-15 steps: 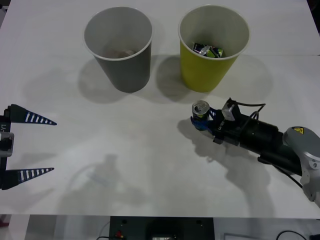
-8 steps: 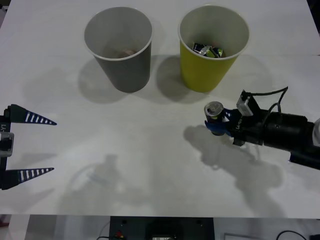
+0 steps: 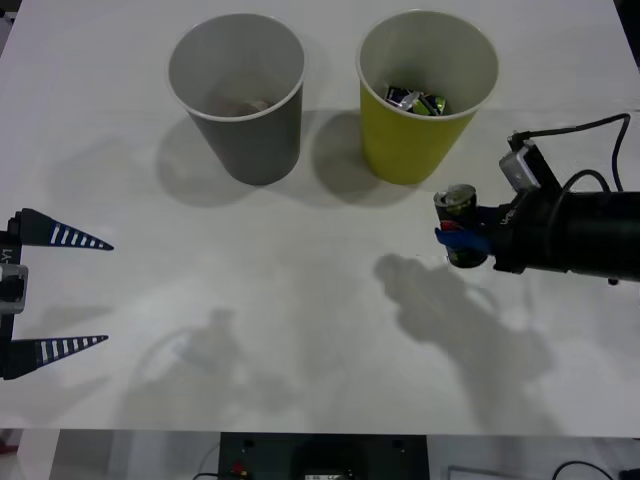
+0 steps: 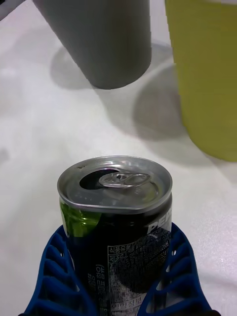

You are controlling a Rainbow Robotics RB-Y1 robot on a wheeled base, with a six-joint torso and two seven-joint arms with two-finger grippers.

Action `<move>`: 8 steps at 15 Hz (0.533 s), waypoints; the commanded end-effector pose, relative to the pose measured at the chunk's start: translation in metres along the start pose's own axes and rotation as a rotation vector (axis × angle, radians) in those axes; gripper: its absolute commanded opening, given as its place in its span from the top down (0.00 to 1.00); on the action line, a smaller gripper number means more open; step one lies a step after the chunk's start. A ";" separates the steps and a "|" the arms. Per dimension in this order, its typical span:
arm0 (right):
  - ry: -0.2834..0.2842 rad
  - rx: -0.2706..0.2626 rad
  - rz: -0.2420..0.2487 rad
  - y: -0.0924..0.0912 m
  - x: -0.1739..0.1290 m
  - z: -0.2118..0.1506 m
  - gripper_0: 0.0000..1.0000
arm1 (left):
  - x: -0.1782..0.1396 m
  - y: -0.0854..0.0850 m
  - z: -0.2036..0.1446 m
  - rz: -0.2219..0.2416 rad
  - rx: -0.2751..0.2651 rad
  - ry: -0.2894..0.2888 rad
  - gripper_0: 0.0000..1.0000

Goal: Put the can into the green bin and the plastic bottle into the gray bin

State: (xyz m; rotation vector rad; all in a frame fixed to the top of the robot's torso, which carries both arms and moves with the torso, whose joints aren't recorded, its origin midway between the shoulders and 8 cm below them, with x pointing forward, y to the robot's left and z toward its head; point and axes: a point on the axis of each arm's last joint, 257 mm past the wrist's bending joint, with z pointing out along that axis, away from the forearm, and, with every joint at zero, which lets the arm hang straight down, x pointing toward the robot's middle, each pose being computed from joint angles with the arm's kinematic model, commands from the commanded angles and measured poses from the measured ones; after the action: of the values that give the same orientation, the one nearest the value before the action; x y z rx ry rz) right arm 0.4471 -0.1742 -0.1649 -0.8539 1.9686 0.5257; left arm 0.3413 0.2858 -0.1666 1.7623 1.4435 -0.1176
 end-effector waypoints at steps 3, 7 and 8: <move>0.036 0.056 0.147 -0.005 -0.022 -0.027 1.00 | 0.000 0.000 0.000 0.000 0.000 0.000 0.00; 0.109 0.095 0.068 -0.022 -0.038 -0.047 1.00 | 0.000 0.000 0.000 0.000 0.000 0.000 0.00; 0.135 0.096 0.056 -0.027 -0.042 -0.053 1.00 | 0.000 0.000 0.000 0.000 0.000 0.000 0.00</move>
State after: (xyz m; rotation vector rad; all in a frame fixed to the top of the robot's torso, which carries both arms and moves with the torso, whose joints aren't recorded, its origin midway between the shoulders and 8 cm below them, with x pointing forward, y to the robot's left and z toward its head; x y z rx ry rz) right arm 0.4510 -0.2076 -0.1069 -0.7780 2.1153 0.4253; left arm 0.3413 0.2858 -0.1666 1.7623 1.4435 -0.1176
